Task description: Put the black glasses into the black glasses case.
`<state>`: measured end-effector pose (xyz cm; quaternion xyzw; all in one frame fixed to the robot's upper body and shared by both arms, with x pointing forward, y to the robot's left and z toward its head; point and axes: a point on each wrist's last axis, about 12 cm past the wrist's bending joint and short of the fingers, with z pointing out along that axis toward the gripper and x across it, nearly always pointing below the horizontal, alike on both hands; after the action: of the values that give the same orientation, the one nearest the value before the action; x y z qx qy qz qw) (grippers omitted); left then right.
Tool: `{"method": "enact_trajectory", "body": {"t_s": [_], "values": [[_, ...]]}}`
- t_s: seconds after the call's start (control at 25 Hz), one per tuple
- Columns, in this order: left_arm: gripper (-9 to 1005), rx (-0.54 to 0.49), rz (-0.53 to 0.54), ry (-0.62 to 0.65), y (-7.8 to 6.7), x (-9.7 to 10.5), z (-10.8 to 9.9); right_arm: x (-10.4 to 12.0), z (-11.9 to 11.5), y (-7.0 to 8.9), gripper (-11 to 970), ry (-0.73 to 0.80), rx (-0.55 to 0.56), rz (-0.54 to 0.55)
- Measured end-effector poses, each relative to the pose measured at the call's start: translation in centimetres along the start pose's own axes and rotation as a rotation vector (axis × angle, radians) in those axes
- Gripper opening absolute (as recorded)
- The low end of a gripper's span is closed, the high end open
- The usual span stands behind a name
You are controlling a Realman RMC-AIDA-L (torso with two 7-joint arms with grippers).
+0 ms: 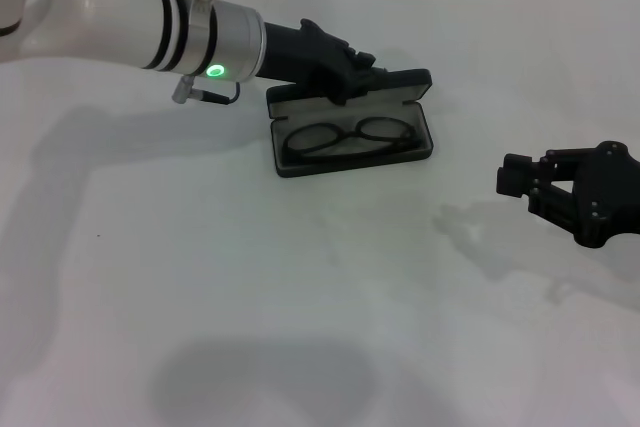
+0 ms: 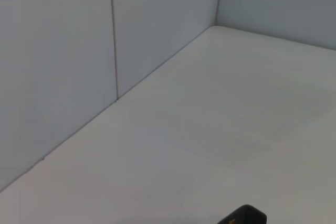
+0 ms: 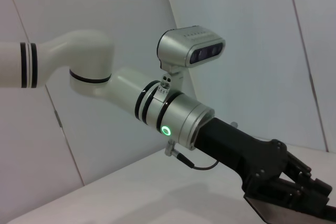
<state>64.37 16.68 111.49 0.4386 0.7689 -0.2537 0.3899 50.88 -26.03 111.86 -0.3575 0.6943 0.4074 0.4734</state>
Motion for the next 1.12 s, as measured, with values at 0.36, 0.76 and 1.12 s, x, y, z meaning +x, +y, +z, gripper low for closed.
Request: {"method": "enact_trajectory", "body": {"t_s": [0.36,0.76,1.12], "values": [[208,0.034,-0.005,0.027,-0.6,0.9,0.2,0.0,0.0,0.0,140,0.000,-0.003,-0.001],[207,0.088,-0.015,0.070,-1.5,2.2,0.2,0.0,0.1,0.1,141,0.002,-0.012,0.001],[210,0.147,0.001,0.027,-2.4,2.0,-0.5,0.2,-0.2,0.4,142,0.001,-0.032,0.009]]}}
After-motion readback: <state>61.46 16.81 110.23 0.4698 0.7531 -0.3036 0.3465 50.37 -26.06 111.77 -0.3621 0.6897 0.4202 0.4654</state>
